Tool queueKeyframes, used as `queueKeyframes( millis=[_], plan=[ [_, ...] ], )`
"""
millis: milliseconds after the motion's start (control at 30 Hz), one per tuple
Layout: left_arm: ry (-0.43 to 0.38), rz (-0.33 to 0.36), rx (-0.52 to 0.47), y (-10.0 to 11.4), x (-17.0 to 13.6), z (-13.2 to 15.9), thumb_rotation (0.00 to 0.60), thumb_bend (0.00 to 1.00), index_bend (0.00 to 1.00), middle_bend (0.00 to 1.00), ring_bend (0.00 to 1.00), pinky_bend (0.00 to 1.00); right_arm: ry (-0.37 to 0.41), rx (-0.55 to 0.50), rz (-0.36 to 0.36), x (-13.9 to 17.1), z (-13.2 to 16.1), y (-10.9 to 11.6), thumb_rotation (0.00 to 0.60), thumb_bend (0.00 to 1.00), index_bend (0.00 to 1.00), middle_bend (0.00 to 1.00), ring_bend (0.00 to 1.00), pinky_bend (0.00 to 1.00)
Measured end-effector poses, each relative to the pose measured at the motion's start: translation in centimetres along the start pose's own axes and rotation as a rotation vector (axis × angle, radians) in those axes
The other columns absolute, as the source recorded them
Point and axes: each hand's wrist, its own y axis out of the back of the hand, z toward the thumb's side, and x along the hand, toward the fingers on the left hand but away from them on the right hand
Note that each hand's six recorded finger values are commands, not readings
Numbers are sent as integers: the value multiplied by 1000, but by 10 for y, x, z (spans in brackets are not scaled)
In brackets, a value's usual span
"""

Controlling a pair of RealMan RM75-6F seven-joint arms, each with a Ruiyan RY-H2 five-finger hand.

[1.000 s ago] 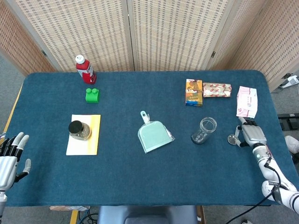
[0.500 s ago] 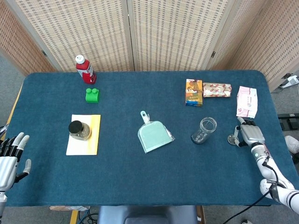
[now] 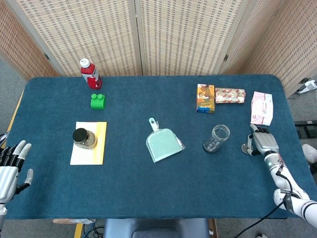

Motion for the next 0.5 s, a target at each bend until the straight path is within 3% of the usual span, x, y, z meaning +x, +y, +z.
queueKeyframes(
  millis=[500],
  plan=[
    [-16, 25, -3, 4, 0, 0, 600, 491, 0, 0, 0, 20, -6, 34, 6, -4, 0, 5, 600, 339, 640, 0, 0, 0]
  ],
)
